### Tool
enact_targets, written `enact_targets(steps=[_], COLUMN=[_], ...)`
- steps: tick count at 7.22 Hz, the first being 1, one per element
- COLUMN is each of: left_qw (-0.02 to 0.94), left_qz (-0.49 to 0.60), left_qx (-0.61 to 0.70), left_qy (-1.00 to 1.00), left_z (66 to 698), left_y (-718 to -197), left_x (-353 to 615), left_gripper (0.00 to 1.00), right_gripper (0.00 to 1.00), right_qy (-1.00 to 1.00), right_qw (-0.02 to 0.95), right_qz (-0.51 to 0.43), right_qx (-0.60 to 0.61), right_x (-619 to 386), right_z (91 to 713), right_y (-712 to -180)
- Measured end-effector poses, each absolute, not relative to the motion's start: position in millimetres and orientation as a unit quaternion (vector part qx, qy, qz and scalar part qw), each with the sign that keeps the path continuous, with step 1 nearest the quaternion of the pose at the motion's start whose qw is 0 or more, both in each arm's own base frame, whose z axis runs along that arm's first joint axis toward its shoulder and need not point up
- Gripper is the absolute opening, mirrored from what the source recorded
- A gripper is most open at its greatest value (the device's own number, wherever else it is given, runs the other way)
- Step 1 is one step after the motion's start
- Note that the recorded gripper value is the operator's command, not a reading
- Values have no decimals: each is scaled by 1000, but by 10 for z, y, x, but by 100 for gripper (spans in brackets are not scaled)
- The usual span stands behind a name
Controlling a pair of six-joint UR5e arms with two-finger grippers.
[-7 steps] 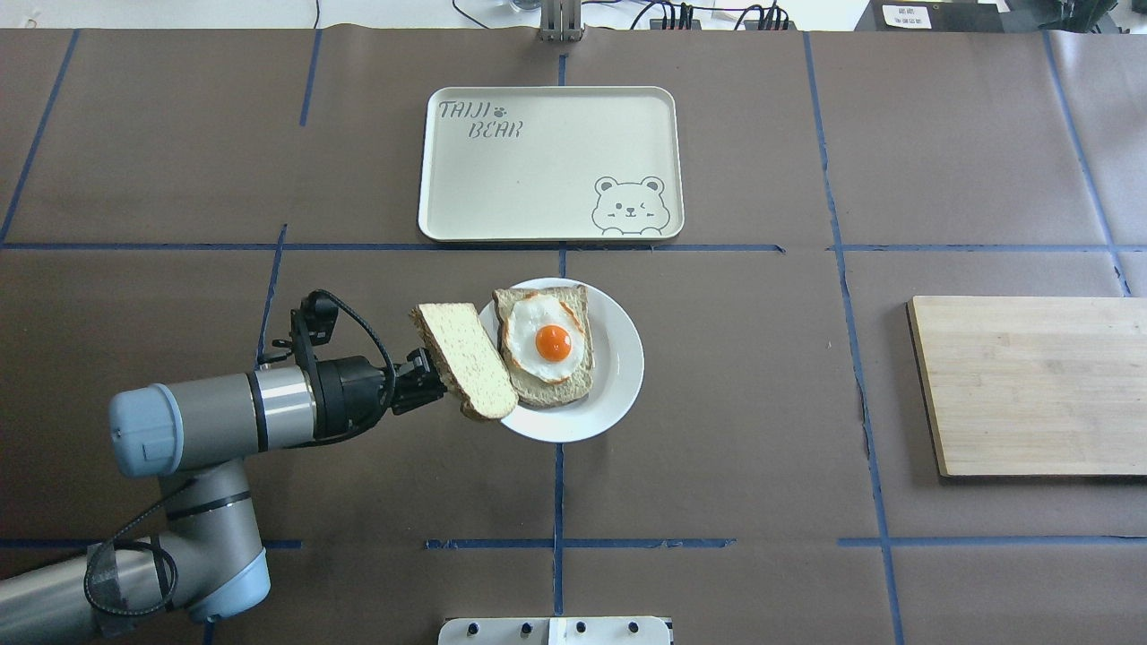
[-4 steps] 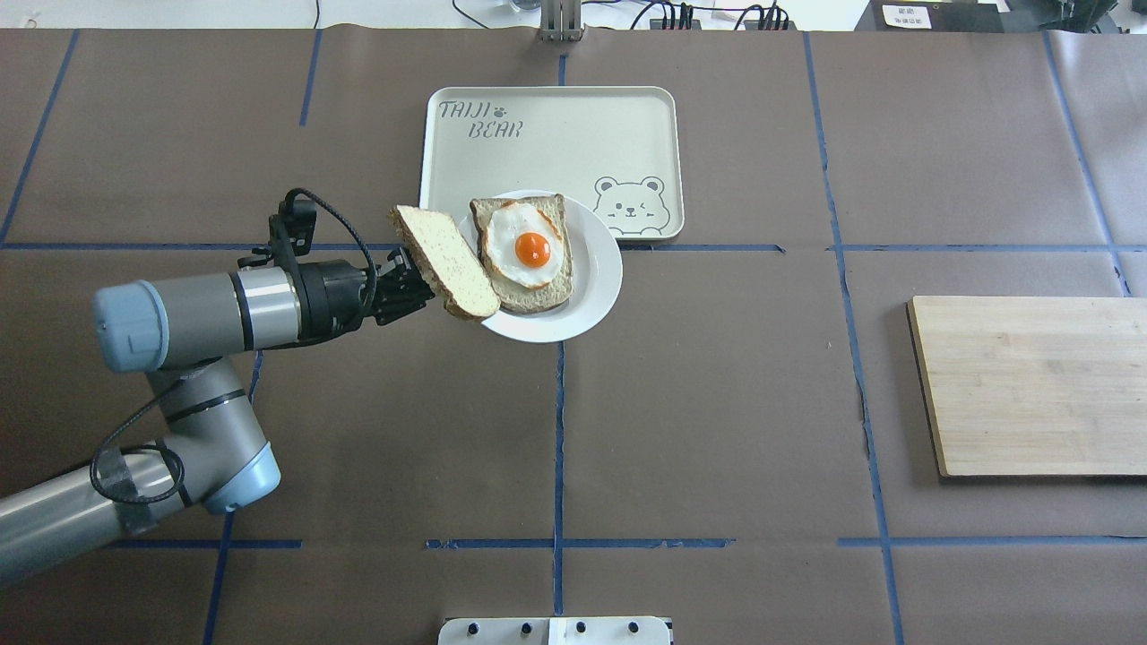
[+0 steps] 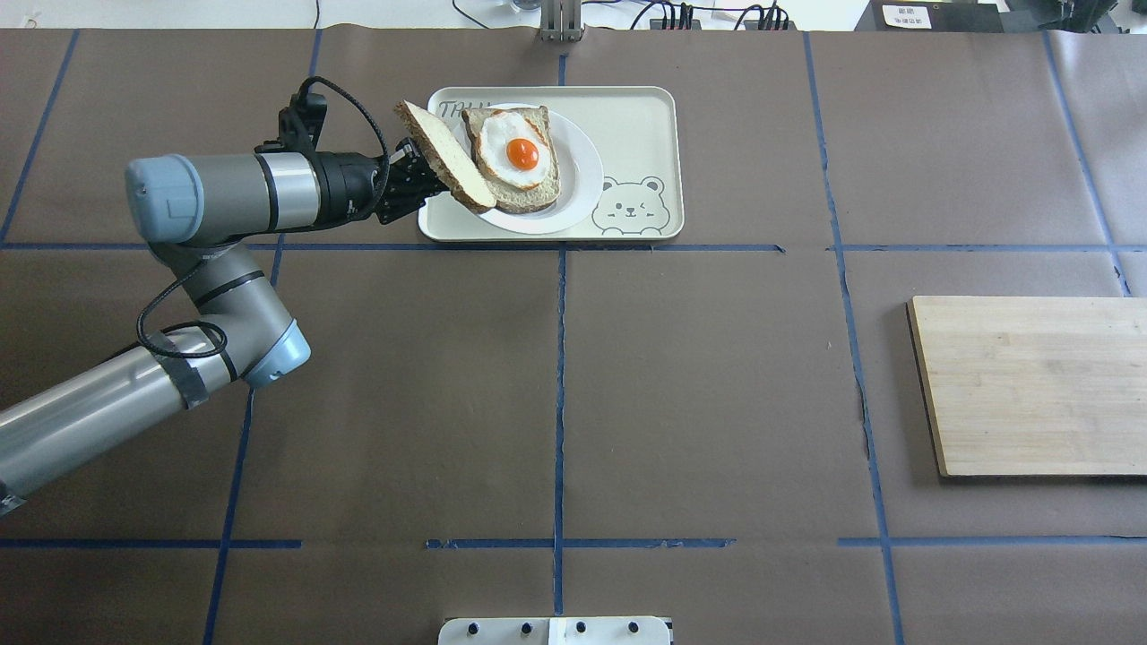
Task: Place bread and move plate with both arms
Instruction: 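Slide the plate with the left gripper farther away onto the white tray, then set the plate down on the tray and open the left gripper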
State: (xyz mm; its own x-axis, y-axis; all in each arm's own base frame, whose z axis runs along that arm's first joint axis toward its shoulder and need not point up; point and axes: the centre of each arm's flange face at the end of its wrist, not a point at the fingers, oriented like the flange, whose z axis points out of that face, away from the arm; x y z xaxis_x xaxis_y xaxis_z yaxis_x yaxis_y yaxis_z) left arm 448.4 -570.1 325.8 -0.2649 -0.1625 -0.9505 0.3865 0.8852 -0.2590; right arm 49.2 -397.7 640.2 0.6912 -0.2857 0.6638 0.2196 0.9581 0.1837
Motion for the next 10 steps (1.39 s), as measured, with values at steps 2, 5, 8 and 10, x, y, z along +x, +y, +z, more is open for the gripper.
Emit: enact_targets(steps=[2,5,8,10], left_qw=[615,629,641,642], left_qz=[-241,-250,-247,-245], left_qx=[72,68,74,77], left_qy=[747,733,723,722], left_z=[3228,3293,3360,3357], left_y=[-6029,-6192,-6240,-6261], left_x=[4683,4864,4953,4964], left_gripper=[0,0,29,91], right_gripper=[100,100,100,100], right_qy=[-368,-368,-368,-368], right_qw=[919,918,918,919], right_qz=[-138,-138,-138,-135], right_qx=[45,45,45,44], right_x=[492,491,491,491], right_z=[6400,6399,6399,6396], right_y=[-3980,-3980,-3980,-3981])
